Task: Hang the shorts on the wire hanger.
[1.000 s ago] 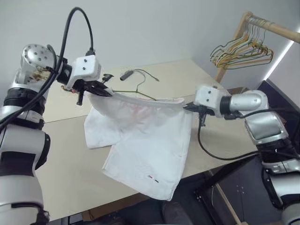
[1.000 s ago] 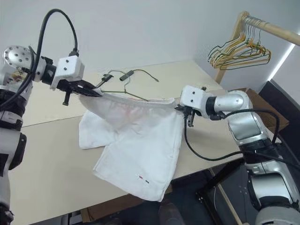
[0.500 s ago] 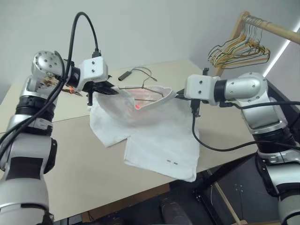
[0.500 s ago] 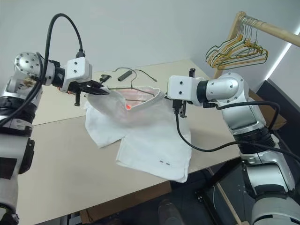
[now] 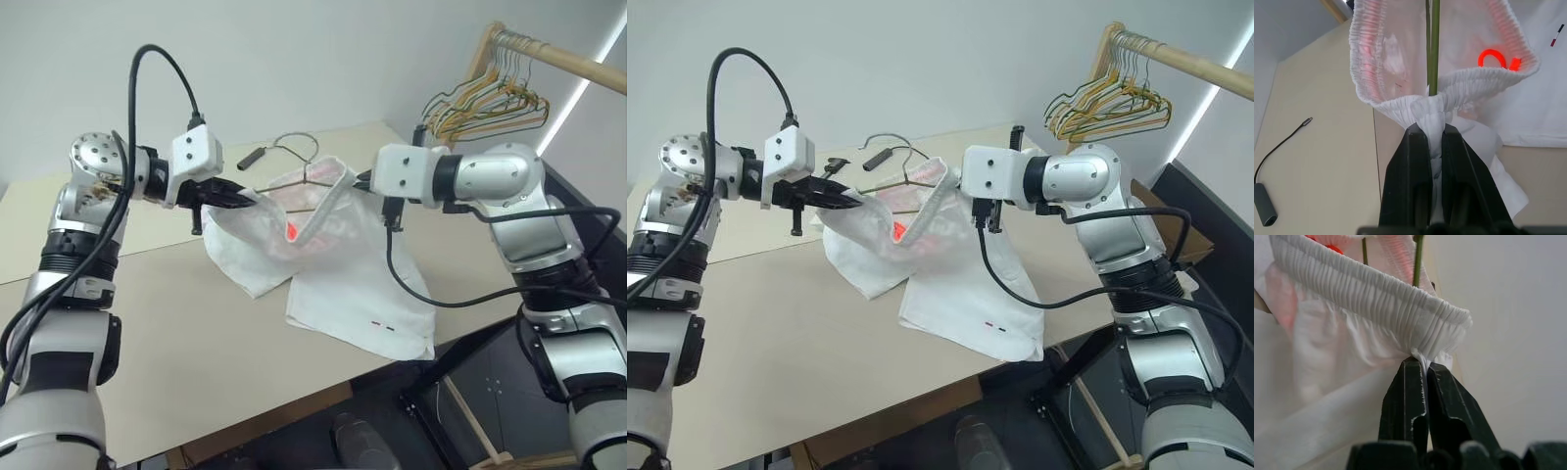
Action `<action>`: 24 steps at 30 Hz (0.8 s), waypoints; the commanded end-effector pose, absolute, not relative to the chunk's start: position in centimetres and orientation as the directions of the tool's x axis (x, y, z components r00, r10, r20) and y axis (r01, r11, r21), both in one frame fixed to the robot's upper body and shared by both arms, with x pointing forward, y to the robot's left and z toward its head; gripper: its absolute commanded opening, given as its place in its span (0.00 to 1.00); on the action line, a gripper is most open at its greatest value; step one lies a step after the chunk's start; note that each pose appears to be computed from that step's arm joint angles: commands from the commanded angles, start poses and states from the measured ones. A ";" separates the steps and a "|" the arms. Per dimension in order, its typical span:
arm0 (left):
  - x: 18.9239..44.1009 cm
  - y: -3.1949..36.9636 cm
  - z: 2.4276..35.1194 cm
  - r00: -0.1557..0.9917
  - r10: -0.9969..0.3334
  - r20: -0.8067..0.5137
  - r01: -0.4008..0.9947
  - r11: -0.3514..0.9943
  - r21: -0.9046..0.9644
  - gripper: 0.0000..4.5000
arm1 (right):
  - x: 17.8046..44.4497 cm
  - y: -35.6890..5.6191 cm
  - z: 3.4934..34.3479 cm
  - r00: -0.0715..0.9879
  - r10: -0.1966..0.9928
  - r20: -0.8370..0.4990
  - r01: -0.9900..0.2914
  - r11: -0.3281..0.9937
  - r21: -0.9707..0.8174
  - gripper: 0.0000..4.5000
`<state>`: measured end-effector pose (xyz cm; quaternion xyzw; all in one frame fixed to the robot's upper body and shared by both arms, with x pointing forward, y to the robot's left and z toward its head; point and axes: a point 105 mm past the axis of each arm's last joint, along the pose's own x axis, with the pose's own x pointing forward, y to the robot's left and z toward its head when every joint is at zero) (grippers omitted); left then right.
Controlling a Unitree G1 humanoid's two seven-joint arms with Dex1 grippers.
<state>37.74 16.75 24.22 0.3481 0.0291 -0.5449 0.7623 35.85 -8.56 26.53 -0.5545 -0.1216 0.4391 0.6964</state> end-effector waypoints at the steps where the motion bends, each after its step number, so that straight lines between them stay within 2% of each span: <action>1: 37.3 16.9 25.8 0.411 -0.838 -0.359 0.830 0.182 0.527 0.00 | 35.9 -9.0 27.0 0.592 0.742 -0.313 -0.434 -0.034 -0.900 0.36; 3: 37.1 17.1 25.8 0.404 -0.842 -0.357 0.835 0.180 0.520 0.00 | 36.4 -9.5 26.6 0.604 0.729 -0.323 -0.445 -0.027 -0.895 0.50; 8: 36.5 17.3 25.7 0.376 -0.856 -0.356 0.848 0.162 0.504 0.00 | 37.7 -10.5 25.6 0.626 0.714 -0.313 -0.498 0.057 -0.865 0.50; 15: 36.2 17.5 25.6 0.359 -0.862 -0.358 0.854 0.149 0.498 0.00 | 38.0 -11.0 25.7 0.585 0.765 -0.269 -0.604 0.189 -0.775 0.50; 24: 36.1 16.5 25.5 0.291 -0.885 -0.363 0.867 0.083 0.492 0.00 | 35.7 -10.0 25.9 0.387 0.867 -0.313 -0.730 0.080 -0.679 0.50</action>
